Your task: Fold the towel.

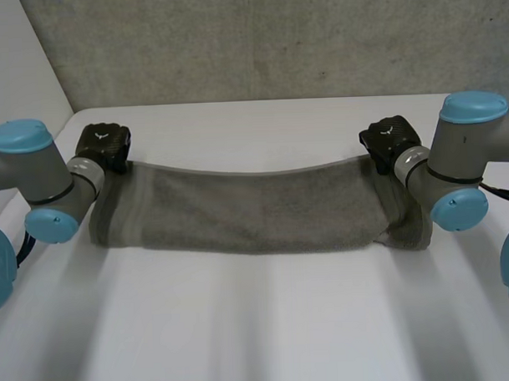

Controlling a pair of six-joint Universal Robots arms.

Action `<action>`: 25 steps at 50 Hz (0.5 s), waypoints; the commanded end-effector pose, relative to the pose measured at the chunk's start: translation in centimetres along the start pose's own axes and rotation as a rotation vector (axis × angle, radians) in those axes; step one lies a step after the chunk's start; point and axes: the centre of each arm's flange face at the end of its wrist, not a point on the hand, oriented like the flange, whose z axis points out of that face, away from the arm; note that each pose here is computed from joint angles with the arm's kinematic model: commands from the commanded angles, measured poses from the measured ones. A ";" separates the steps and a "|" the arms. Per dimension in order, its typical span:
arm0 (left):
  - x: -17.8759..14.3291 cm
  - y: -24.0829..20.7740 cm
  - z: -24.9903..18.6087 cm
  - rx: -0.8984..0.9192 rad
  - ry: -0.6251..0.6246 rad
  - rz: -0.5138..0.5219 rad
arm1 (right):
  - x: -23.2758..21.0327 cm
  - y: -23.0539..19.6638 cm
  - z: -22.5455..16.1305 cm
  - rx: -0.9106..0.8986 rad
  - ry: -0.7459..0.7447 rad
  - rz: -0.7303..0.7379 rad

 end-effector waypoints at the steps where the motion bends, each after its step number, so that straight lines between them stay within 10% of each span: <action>1: 0.9 0.2 -0.1 -0.004 0.013 0.001 | -0.1 0.4 0.5 0.000 0.023 -0.003; 25: 0.5 -7.0 -10.4 -0.063 -0.038 -0.082 | 2.4 -5.4 -12.5 -0.082 0.014 0.181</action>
